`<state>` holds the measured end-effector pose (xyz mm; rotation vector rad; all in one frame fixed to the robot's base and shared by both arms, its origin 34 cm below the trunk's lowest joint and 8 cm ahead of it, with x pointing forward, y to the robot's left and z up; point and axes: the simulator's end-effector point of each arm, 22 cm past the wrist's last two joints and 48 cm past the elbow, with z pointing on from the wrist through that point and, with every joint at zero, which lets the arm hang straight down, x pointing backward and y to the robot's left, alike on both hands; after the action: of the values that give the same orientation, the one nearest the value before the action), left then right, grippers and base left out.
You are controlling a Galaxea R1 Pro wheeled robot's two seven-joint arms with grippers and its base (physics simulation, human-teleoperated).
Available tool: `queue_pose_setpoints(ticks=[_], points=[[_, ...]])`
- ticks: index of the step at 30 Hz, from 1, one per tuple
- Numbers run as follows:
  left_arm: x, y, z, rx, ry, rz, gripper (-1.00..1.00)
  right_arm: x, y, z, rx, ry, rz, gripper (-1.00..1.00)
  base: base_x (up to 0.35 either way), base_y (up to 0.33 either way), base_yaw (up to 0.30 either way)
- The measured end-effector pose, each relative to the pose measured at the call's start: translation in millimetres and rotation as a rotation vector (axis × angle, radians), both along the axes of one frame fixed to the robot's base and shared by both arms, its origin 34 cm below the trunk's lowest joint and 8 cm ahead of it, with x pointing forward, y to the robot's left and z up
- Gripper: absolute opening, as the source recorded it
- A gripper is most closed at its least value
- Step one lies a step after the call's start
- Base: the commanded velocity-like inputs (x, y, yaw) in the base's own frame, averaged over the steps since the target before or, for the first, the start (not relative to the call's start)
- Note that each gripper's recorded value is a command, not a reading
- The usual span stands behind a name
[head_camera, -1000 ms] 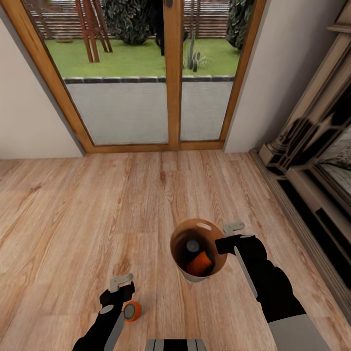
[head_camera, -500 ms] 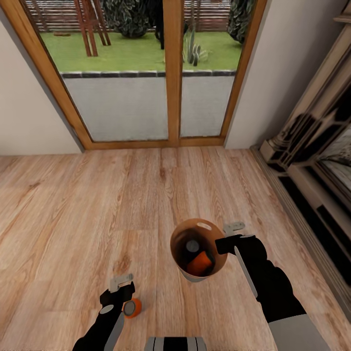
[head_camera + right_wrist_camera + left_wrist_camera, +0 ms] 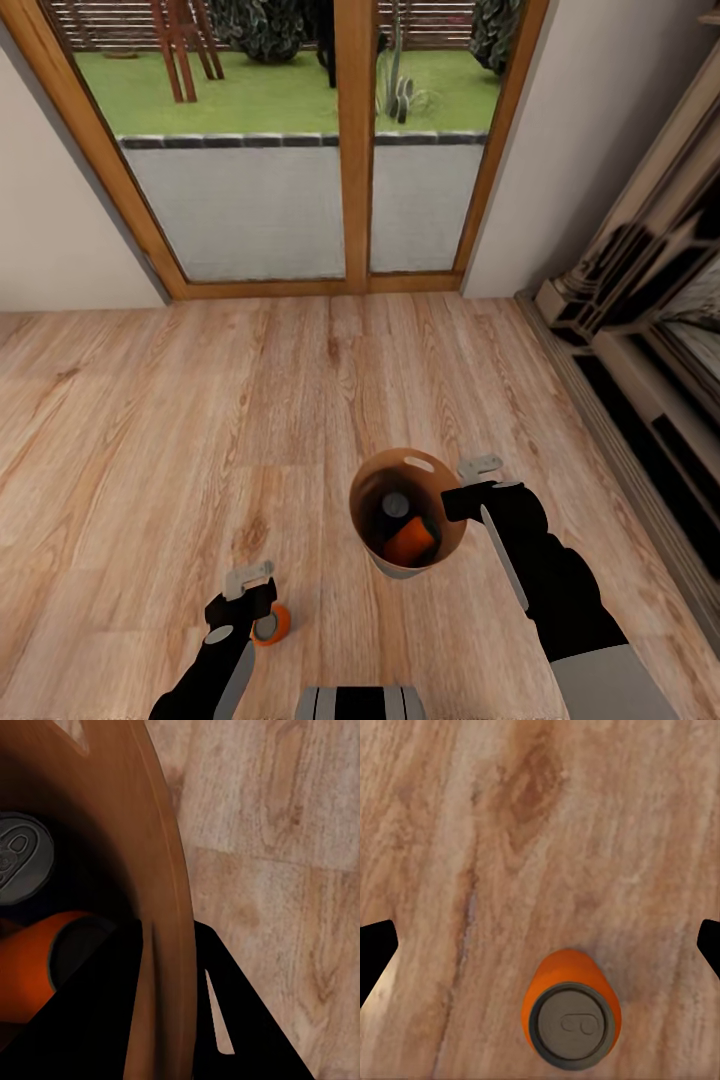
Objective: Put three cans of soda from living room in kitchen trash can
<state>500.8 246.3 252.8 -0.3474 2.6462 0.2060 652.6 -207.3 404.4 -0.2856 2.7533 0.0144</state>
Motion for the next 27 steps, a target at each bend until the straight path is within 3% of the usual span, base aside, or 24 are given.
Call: queue_pose_setpoints(ticks=[27], points=[[-16.7,0.0,-16.6,0.000,0.043,0.000,1.00,-10.0,-0.5,-23.4,-0.002,0.043,0.000,-1.00,0.000,-0.021,0.000]])
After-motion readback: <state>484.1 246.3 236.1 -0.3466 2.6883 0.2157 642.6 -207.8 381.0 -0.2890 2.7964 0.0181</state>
